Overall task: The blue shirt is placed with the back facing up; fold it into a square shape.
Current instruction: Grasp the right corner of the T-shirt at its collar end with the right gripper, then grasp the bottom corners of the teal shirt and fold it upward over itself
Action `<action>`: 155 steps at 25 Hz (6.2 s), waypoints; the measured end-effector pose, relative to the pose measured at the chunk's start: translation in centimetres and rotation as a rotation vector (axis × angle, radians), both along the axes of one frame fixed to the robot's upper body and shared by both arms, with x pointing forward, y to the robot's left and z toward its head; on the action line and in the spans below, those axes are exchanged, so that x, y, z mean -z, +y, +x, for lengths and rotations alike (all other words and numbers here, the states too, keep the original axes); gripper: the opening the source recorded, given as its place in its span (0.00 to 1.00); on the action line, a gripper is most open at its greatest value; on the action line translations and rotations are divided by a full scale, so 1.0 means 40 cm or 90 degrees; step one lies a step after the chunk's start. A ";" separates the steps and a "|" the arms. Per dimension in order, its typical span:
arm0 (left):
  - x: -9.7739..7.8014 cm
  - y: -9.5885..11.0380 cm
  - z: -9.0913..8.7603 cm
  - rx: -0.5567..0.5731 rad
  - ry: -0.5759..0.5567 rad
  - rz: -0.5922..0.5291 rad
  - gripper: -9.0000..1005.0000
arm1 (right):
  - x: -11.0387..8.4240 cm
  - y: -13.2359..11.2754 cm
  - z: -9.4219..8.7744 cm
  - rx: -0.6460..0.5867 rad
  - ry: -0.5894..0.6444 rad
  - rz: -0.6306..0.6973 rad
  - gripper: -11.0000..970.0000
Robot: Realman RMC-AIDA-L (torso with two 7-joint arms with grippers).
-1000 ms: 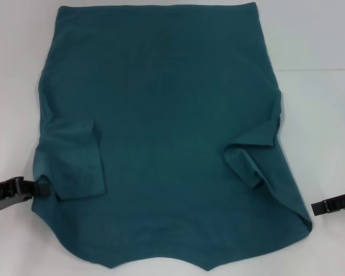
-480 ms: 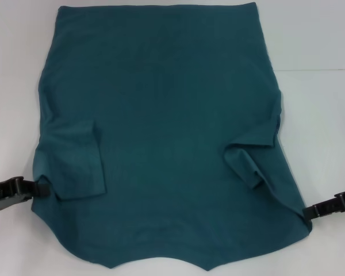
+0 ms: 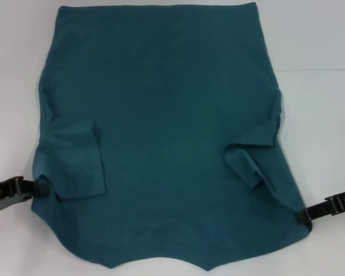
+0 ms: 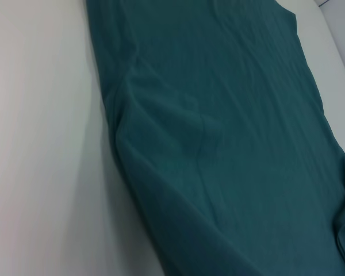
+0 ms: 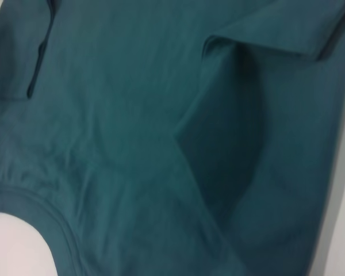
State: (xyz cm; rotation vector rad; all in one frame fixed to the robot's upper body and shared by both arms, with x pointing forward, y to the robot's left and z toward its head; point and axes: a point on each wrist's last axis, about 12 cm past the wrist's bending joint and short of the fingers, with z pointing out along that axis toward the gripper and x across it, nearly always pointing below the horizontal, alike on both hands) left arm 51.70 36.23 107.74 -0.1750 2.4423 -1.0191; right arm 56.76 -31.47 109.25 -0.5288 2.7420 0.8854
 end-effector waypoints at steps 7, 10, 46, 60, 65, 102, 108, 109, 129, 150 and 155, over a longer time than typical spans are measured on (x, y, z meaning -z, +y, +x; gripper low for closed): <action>0.001 0.002 -0.001 -0.003 0.000 0.001 0.02 | 0.004 0.014 0.005 -0.002 0.009 -0.014 0.59; 0.002 0.004 -0.001 -0.006 0.000 0.003 0.02 | 0.004 0.023 0.007 -0.006 0.009 -0.013 0.59; -0.001 0.002 0.001 -0.003 -0.001 0.001 0.01 | -0.006 0.068 0.009 -0.040 0.011 0.011 0.06; -0.043 0.028 -0.043 0.080 0.027 -0.027 0.02 | -0.060 -0.027 -0.047 -0.035 0.030 0.060 0.03; -0.035 0.034 -0.080 0.115 0.078 -0.015 0.02 | -0.048 -0.031 -0.075 -0.058 0.068 0.053 0.03; -0.113 -0.162 0.288 0.011 -0.003 0.102 0.02 | -0.109 0.021 0.150 0.197 -0.165 0.108 0.03; -0.084 -0.188 0.319 -0.058 -0.053 0.140 0.02 | -0.074 0.065 0.197 0.230 -0.235 0.022 0.03; -0.082 -0.192 0.322 -0.062 -0.058 0.146 0.02 | -0.069 0.072 0.204 0.234 -0.246 0.009 0.03; -0.106 -0.229 0.402 -0.150 -0.147 0.207 0.04 | -0.095 0.183 0.307 0.216 -0.396 -0.158 0.03; -0.109 -0.247 0.419 -0.156 -0.165 0.222 0.06 | -0.110 0.206 0.333 0.221 -0.427 -0.171 0.06; -0.112 -0.251 0.421 -0.156 -0.168 0.222 0.07 | -0.106 0.225 0.337 0.187 -0.437 -0.202 0.10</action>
